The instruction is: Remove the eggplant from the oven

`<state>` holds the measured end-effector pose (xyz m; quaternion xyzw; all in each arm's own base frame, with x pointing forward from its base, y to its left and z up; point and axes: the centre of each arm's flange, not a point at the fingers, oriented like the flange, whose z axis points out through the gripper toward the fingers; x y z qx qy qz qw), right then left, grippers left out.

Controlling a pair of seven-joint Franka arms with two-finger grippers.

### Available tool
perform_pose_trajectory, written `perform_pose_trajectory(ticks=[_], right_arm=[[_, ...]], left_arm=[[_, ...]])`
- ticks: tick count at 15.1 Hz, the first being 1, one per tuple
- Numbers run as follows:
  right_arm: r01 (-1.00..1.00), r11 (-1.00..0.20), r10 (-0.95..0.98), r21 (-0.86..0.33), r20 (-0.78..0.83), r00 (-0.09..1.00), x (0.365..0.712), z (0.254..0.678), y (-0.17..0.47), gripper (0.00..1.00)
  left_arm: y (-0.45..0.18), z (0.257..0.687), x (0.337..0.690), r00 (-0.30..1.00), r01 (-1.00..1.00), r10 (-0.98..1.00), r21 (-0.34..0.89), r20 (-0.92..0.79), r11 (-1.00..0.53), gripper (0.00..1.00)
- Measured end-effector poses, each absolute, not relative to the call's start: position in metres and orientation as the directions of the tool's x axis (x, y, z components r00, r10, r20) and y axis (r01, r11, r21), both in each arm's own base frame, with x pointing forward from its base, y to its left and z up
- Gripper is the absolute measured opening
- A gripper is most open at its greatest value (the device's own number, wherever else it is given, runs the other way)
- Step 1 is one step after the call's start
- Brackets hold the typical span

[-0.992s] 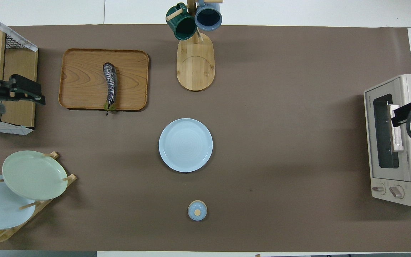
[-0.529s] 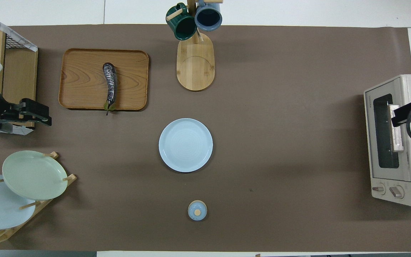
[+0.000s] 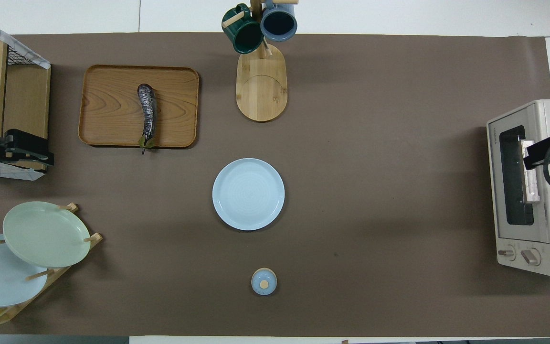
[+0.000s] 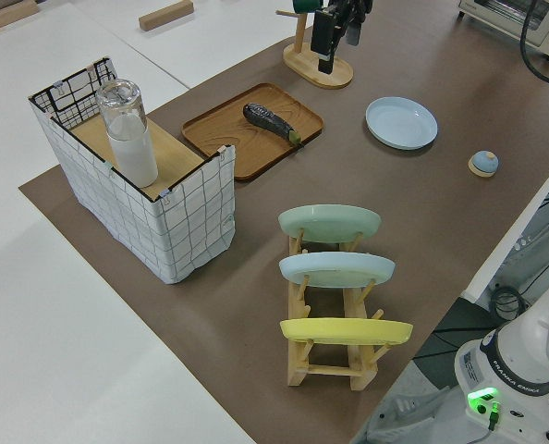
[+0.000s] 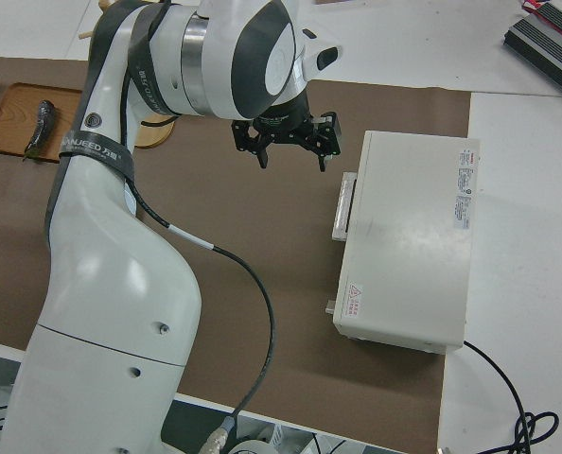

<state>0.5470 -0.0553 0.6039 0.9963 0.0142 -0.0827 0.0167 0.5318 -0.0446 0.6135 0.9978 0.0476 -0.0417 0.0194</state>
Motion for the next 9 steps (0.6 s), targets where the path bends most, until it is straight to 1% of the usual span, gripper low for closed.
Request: perform_pose_trajectory(ticks=[9], right_arm=[[0.031, -0.999, 0.026, 0.031, -0.165, 0.986, 0.5470, 0.6039, -0.0553, 1.00]], left_arm=[[-0.0459, 0.6127, 0.5316, 0.996, 0.035, 0.035, 0.009, -0.081, -0.999, 1.00]])
